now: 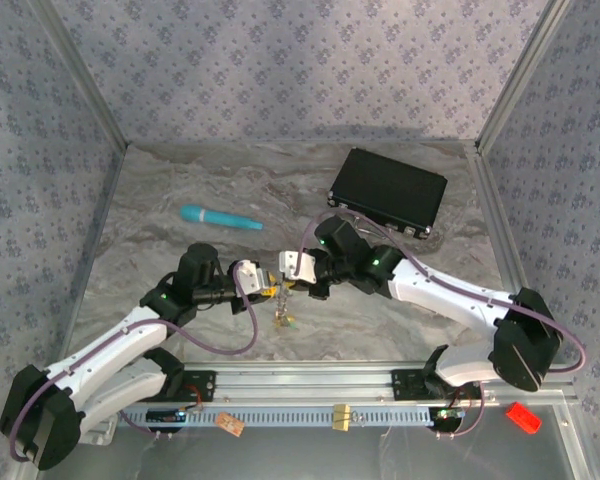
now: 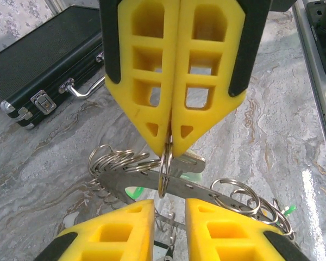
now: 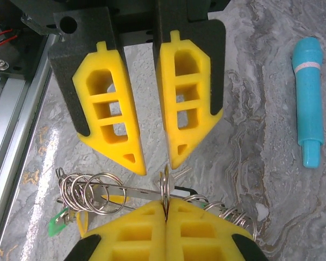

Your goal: Put the keys on the keyring

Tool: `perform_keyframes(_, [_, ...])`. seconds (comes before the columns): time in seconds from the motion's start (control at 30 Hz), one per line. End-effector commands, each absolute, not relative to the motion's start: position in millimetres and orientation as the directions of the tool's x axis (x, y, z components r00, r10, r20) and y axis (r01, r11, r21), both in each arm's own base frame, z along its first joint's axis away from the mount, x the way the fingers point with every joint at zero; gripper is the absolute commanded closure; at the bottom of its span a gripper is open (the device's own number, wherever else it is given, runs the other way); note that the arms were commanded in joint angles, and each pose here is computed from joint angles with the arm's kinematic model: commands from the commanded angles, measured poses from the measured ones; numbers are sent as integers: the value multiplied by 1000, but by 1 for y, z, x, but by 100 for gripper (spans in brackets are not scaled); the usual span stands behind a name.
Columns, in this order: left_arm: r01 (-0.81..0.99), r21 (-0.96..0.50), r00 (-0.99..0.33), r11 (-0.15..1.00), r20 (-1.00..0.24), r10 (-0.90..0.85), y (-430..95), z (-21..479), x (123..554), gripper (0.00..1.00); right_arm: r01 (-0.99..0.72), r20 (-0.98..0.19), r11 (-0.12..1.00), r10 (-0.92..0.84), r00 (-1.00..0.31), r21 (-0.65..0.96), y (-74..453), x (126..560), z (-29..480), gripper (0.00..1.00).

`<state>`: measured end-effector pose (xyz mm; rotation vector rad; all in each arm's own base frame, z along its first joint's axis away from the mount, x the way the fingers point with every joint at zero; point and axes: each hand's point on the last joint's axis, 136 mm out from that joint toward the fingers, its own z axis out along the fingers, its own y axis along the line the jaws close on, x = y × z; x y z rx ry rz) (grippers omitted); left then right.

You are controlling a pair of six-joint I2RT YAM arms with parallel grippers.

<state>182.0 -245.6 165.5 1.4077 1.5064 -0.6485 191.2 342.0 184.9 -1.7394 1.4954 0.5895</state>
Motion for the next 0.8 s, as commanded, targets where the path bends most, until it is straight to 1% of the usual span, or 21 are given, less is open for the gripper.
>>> perform_keyframes(0.0, [951, 245, 150, 186, -898, 414, -253, 186, 184, 78, -960, -746, -61, -616, 253, -275, 349, 191, 197, 100])
perform_keyframes(0.1, [952, 243, 150, 185, -899, 411, -254, 186, 184, 77, -959, -746, -70, -614, 259, -275, 352, 190, 197, 100])
perform_keyframes(0.2, [955, 237, 148, 178, -902, 405, -255, 186, 183, 81, -958, -748, -79, -608, 266, -277, 356, 189, 198, 100])
perform_keyframes(0.27, [956, 236, 149, 175, -903, 404, -255, 186, 183, 88, -958, -751, -84, -603, 268, -273, 358, 187, 199, 100])
perform_keyframes(0.33, [956, 235, 150, 173, -903, 402, -255, 187, 182, 98, -962, -769, -76, -586, 255, -261, 358, 187, 202, 100])
perform_keyframes(0.37, [956, 237, 152, 171, -903, 402, -255, 187, 181, 100, -966, -784, -66, -572, 243, -251, 357, 186, 205, 100])
perform_keyframes(0.4, [956, 240, 156, 171, -904, 398, -255, 188, 181, 100, -970, -803, -50, -552, 226, -239, 355, 187, 207, 96])
perform_keyframes(0.43, [955, 240, 156, 174, -906, 393, -255, 188, 181, 100, -974, -828, -32, -520, 209, -226, 353, 187, 212, 82])
perform_keyframes(0.47, [954, 241, 158, 178, -911, 382, -255, 190, 181, 100, -977, -848, -21, -493, 193, -210, 350, 187, 214, 75])
perform_keyframes(0.53, [954, 234, 159, 188, -924, 347, -257, 193, 180, 100, -985, -883, -5, -444, 155, -170, 344, 186, 214, 71])
perform_keyframes(0.63, [957, 223, 157, 185, -935, 317, -259, 195, 179, 100, -989, -903, -6, -407, 136, -146, 342, 185, 212, 69])
perform_keyframes(0.77, [962, 214, 155, 169, -939, 306, -260, 195, 176, 100, -990, -903, -4, -409, 130, -141, 345, 187, 208, 68])
